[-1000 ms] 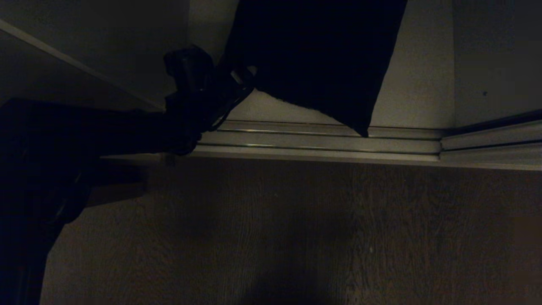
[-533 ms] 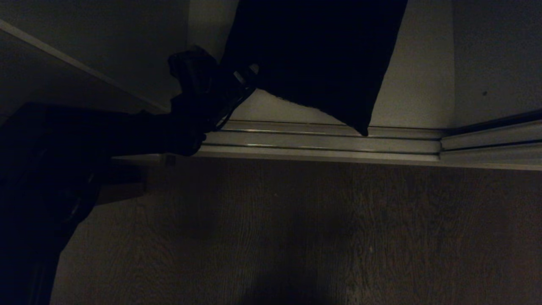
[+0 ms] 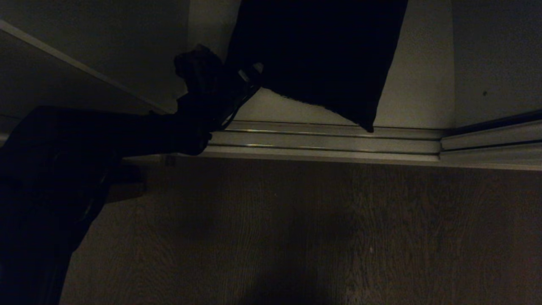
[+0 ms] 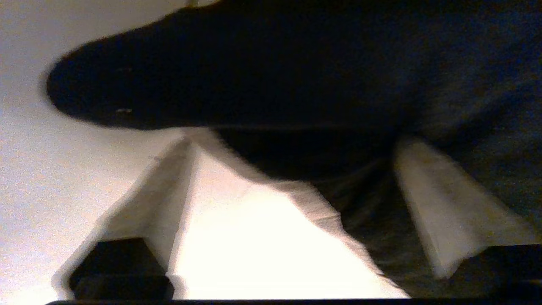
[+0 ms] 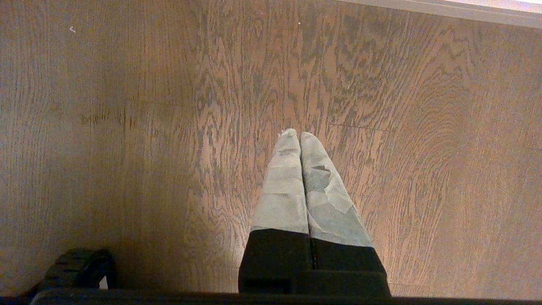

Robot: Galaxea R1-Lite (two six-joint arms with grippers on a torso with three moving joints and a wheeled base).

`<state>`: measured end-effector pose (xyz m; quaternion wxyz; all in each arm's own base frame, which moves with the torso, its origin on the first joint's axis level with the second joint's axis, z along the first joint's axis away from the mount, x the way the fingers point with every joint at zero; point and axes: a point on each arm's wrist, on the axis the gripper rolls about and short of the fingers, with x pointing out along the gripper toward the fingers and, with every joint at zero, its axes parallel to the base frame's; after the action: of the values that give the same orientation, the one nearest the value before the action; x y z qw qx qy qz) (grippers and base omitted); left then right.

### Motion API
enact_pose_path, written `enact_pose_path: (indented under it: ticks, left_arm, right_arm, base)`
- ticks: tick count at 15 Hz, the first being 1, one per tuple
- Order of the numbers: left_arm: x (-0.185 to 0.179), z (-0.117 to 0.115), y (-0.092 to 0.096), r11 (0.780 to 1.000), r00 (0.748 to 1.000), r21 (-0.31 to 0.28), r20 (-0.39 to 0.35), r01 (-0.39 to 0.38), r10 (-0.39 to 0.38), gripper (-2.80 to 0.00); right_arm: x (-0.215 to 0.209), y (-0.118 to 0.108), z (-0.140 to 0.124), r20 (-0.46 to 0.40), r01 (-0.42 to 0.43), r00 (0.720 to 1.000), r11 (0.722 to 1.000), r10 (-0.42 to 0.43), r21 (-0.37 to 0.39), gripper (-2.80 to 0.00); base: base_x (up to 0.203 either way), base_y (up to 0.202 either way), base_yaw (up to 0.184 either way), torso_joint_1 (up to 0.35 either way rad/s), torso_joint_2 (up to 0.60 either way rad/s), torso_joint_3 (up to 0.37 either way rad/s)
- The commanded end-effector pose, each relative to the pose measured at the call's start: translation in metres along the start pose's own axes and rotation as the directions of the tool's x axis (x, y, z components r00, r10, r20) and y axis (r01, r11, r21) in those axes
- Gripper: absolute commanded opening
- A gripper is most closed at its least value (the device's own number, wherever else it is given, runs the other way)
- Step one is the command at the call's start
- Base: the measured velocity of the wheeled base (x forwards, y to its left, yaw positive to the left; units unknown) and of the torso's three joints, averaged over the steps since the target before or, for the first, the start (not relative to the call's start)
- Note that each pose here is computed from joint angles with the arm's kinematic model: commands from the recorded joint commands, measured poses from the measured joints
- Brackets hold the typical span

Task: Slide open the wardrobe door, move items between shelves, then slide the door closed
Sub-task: Place the pillow on the higher shelf

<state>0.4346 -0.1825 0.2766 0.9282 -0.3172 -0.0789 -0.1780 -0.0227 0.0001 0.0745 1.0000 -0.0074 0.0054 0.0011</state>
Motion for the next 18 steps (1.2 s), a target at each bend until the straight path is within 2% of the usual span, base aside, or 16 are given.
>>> enact_pose_path:
  ticks: [1,9,14,18]
  left_arm:
    - [0.002,0.002,-0.003,1.000,1.000,0.000,0.014,0.012,-0.012,-2.80]
    - [0.006,-0.006,0.000,1.000,1.000,-0.002,0.016,0.020,-0.020,-2.80]
    - [-0.003,-0.007,-0.026,0.998,0.998,-0.012,-0.004,0.056,-0.056,-2.80]
    - [-0.026,0.002,-0.047,0.998,0.997,0.020,-0.060,0.057,-0.056,-2.80]
  right_arm:
    - [0.000,0.000,0.000,-0.001,-0.001,1.000,1.000,0.001,0.000,-2.80]
    - [0.000,0.000,0.000,-0.001,-0.001,1.000,1.000,0.001,0.000,-2.80]
    - [0.000,0.000,0.000,-0.001,-0.001,1.000,1.000,0.001,0.000,-2.80]
    - [0.000,0.000,0.000,-0.001,-0.001,1.000,1.000,0.001,0.000,-2.80]
  base:
    - [0.000,0.000,0.000,0.000,0.00,0.000]
    - [0.000,0.000,0.000,0.000,0.00,0.000]
    - [0.000,0.000,0.000,0.000,0.00,0.000]
    - [0.000,0.000,0.000,0.000,0.00,0.000]
